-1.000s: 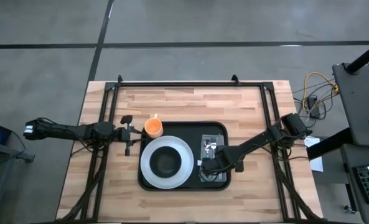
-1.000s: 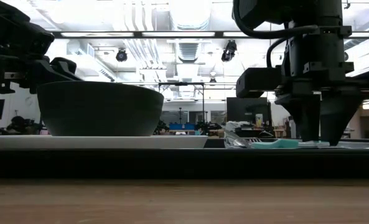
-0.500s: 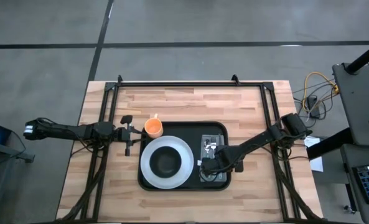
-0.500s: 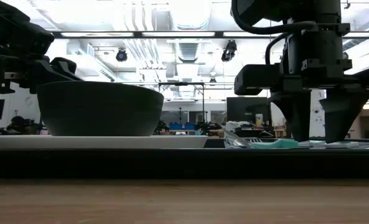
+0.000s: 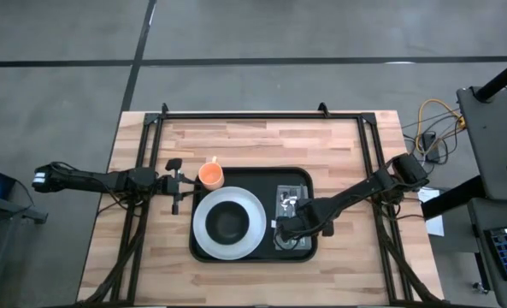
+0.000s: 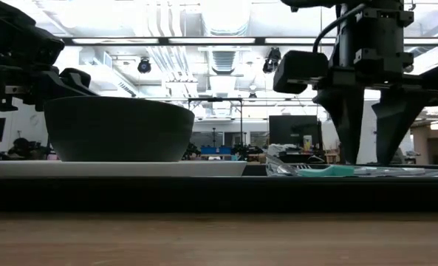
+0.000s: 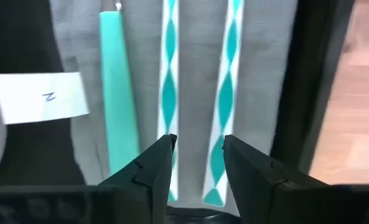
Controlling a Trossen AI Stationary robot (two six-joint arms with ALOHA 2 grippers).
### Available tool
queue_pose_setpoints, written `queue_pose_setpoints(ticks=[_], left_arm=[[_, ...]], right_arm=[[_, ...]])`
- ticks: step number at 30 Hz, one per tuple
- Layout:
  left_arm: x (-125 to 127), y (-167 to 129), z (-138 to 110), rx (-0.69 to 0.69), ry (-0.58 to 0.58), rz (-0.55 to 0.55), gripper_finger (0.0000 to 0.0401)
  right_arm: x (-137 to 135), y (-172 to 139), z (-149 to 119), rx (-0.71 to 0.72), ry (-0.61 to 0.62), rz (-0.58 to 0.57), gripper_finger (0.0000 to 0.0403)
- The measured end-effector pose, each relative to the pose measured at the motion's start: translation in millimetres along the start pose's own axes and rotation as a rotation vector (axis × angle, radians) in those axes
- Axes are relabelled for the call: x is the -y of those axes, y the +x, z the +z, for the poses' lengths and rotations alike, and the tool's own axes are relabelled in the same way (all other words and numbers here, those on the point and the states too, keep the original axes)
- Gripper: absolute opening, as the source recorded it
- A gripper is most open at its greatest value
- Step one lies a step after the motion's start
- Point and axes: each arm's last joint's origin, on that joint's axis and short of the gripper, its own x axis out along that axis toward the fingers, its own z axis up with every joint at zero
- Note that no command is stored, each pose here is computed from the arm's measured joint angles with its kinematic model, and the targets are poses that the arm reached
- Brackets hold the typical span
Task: Set up tray
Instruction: Return to Home Position
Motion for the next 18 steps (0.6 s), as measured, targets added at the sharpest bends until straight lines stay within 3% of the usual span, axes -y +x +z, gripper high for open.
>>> queue_pose_setpoints(ticks=[6, 10, 18], left_arm=[[0.0, 0.0, 0.0, 0.0, 0.0, 0.0, 0.0084], [0.0, 0.0, 0.0, 0.0, 0.0, 0.0, 0.0084], [0.0, 0.0, 0.0, 0.0, 0.0, 0.0, 0.0084]], right_arm=[[-4.0, -0.3, -1.8, -0.016, -0.001, 0.043, 0.0127], [-5.5, -0.5, 0.9, 0.086, -0.027, 0.09, 0.0132], [-27.5, -26.8, -2.3, 0.514, -0.602, 0.365, 0.0141]])
